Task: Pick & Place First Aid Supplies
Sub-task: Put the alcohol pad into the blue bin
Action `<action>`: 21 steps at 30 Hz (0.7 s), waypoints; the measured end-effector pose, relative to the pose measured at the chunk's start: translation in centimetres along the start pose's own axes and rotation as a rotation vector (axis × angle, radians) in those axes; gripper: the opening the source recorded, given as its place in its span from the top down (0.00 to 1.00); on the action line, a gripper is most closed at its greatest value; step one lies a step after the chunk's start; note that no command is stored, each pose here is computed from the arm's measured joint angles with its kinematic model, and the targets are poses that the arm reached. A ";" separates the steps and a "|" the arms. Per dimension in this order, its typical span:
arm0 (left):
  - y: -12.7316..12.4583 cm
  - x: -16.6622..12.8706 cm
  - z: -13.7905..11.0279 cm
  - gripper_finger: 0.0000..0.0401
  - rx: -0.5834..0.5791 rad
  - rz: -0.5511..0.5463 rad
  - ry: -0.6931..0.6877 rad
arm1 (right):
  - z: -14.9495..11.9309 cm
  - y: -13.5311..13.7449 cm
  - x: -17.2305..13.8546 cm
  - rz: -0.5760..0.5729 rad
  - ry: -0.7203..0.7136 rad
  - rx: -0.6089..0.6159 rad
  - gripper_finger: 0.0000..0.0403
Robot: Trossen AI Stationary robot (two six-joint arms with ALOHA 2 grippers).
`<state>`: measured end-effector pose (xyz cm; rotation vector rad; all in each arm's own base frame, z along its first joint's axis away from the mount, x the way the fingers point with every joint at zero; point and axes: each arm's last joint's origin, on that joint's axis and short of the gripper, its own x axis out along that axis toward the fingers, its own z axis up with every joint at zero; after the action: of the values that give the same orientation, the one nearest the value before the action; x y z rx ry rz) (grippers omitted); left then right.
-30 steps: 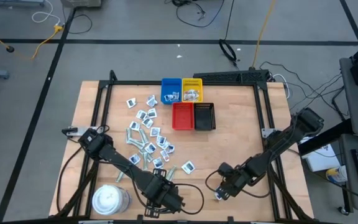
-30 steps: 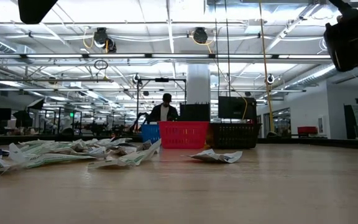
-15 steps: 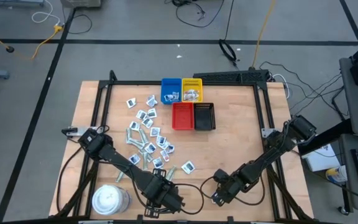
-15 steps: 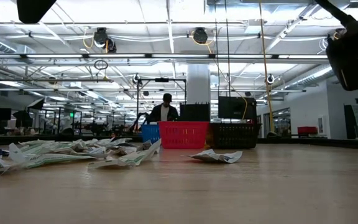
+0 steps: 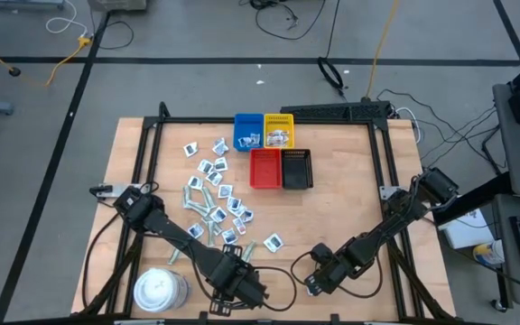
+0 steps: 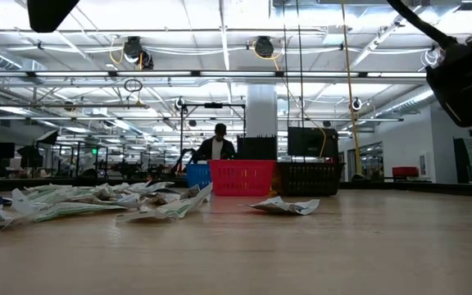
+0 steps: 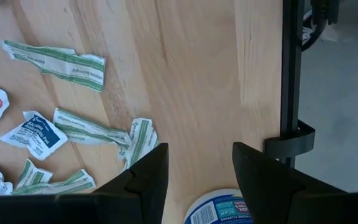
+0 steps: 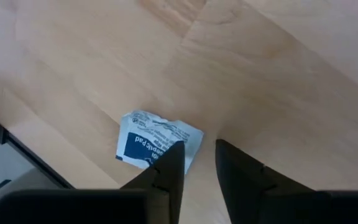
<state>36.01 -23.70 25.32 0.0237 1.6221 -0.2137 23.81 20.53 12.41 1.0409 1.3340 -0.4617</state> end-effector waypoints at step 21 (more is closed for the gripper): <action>0.2 0.0 0.1 0.55 -0.001 0.000 -0.002 | 0.4 -1.8 -1.7 -0.172 -0.052 -0.019 1.00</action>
<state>36.13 -23.56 25.31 0.0228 1.6203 -0.2132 22.18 18.85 13.33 0.8961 1.3845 -0.5994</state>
